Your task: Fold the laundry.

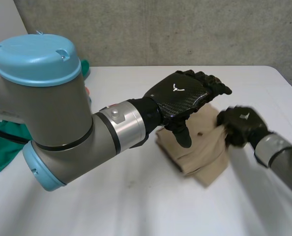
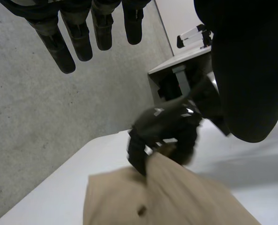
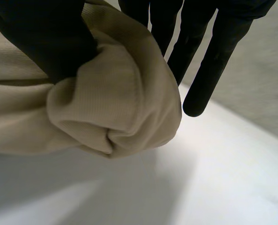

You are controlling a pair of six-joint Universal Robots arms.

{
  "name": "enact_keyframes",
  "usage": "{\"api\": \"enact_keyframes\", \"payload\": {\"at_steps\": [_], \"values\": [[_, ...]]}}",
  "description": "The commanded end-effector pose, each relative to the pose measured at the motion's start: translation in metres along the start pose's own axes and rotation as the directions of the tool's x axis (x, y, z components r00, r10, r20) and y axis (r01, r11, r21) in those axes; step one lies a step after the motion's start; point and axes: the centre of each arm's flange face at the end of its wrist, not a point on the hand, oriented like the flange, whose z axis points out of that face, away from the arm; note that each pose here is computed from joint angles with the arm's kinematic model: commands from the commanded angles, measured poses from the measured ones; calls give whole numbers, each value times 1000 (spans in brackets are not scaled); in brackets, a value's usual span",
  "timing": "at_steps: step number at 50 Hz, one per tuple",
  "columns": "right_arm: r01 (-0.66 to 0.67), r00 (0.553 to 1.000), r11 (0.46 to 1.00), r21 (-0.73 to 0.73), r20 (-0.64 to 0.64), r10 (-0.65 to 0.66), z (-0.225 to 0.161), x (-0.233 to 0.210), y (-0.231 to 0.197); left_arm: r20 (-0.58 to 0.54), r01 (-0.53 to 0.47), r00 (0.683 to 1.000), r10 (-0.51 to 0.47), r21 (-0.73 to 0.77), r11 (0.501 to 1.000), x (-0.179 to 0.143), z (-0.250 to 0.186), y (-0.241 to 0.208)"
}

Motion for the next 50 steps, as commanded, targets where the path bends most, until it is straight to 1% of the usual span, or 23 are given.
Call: {"api": "enact_keyframes", "payload": {"at_steps": [1, 4, 5, 7, 8, 13, 19, 20, 22, 26, 29, 30, 31, 34, 35, 38, 39, 41, 42, 45, 46, 49, 50], "values": [[-50, 976, 997, 61, -210, 62, 54, 78, -10, 15, -17, 1000, 17, 41, 999, -3, -5, -16], [-79, 955, 994, 69, -281, 96, 67, 115, -12, 16, -23, 1000, 22, 55, 998, -3, -6, -21], [-82, 940, 994, 68, -326, 100, 77, 138, -7, 19, -24, 1000, 23, 57, 998, -4, -6, -22], [-82, 923, 993, 82, -369, 107, 85, 158, -5, 20, -30, 999, 29, 71, 997, -3, -7, -27], [-69, 904, 993, 99, -415, 104, 92, 177, -4, 20, -32, 999, 31, 73, 997, -4, -7, -28], [-46, 853, 991, 123, -512, 103, 105, 223, 10, 26, -35, 999, 33, 78, 996, -4, -8, -31], [-76, 834, 993, 87, -541, 111, 116, 250, 31, 25, -32, 999, 30, 73, 997, -3, -7, -29], [-76, 823, 993, 85, -557, 111, 115, 261, 35, 25, -31, 999, 30, 71, 997, -3, -8, -28], [-63, 815, 993, 99, -569, 108, 114, 269, 36, 22, -29, 999, 28, 67, 997, -2, -7, -27], [-57, 792, 994, 97, -601, 104, 112, 274, 38, 20, -27, 999, 26, 64, 998, -2, -7, -25], [-26, 763, 995, 97, -641, 83, 110, 280, 37, 20, -26, 999, 25, 62, 998, -2, -7, -25], [-13, 755, 996, 93, -652, 71, 110, 281, 36, 20, -26, 999, 25, 62, 998, -2, -7, -25], [12, 735, 997, 70, -676, 39, 108, 284, 37, 18, -25, 1000, 23, 63, 998, -1, -7, -25], [62, 702, 998, 20, -712, -29, 106, 287, 37, 19, -26, 1000, 25, 65, 998, -1, -6, -26], [105, 689, 994, -8, -720, -78, 106, 286, 32, 21, -27, 999, 25, 66, 997, -2, -6, -26], [150, 697, 988, -42, -704, -136, 105, 281, 23, 21, -27, 999, 26, 70, 997, -2, -7, -28], [157, 713, 986, -59, -684, -155, 100, 277, 18, 21, -27, 999, 26, 70, 997, -2, -7, -28], [167, 730, 985, -46, -666, -155, 96, 270, 8, 24, -30, 999, 28, 74, 997, -3, -7, -29], [189, 746, 982, -20, -647, -157, 89, 263, -6, 25, -30, 999, 29, 75, 997, -3, -8, -30], [243, 768, 969, 37, -618, -169, 79, 244, -25, 46, -36, 998, 32, 79, 996, -6, -8, -31], [294, 779, 952, 92, -599, -183, 71, 228, -40, 61, -38, 998, 33, 82, 996, -8, -8, -32], [365, 804, 915, 175, -554, -215, 61, 198, -58, 144, -58, 989, 43, 100, 993, -20, -8, -38], [395, 822, 892, 219, -518, -236, 54, 178, -64, 176, -68, 983, 49, 103, 992, -26, -9, -39]]}}
